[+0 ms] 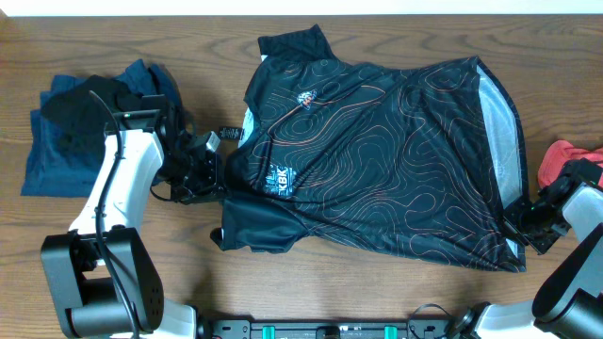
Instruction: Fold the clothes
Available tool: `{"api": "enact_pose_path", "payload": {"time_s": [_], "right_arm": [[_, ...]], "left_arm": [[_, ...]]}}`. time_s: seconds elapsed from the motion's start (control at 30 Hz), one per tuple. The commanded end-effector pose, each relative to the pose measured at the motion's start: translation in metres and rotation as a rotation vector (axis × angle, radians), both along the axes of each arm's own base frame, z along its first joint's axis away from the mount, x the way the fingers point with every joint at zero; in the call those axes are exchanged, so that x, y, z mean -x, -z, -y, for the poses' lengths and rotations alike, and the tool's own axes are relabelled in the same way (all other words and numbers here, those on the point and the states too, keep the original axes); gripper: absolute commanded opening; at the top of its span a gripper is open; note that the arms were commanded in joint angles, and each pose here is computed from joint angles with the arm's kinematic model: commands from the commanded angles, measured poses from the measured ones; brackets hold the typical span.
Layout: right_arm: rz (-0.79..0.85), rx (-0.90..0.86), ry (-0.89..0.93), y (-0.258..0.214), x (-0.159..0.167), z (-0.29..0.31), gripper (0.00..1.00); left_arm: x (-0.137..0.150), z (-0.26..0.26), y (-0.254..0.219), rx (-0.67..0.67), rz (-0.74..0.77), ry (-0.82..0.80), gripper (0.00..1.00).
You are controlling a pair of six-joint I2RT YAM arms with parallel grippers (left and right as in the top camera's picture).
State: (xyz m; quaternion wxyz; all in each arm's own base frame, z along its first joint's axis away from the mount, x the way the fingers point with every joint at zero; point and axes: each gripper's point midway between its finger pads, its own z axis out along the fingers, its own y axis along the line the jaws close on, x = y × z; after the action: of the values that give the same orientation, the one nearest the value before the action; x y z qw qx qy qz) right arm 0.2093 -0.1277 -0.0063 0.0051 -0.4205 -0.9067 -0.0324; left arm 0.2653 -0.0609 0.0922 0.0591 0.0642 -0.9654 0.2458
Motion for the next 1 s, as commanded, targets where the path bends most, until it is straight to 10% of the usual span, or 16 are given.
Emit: {"api": "enact_pose_path", "payload": {"time_s": [0.0,0.33,0.67,0.97], "right_arm": [[-0.031,0.022,0.004,0.002,0.008,0.004,0.04],[-0.032,0.022,0.004,0.002,0.008,0.004,0.04],[-0.019,0.03,0.004,0.002,0.005,0.006,0.08],[-0.019,0.03,0.004,0.002,0.005,0.006,0.1]], "left_arm": [[-0.001,-0.002,0.001,-0.009,0.009,-0.005,0.13],[-0.087,0.006,-0.013,0.081,0.295,-0.181,0.06],[0.0,0.012,-0.01,0.079,-0.024,-0.07,0.17],[0.016,-0.035,0.012,-0.236,-0.086,-0.073,0.53]]}}
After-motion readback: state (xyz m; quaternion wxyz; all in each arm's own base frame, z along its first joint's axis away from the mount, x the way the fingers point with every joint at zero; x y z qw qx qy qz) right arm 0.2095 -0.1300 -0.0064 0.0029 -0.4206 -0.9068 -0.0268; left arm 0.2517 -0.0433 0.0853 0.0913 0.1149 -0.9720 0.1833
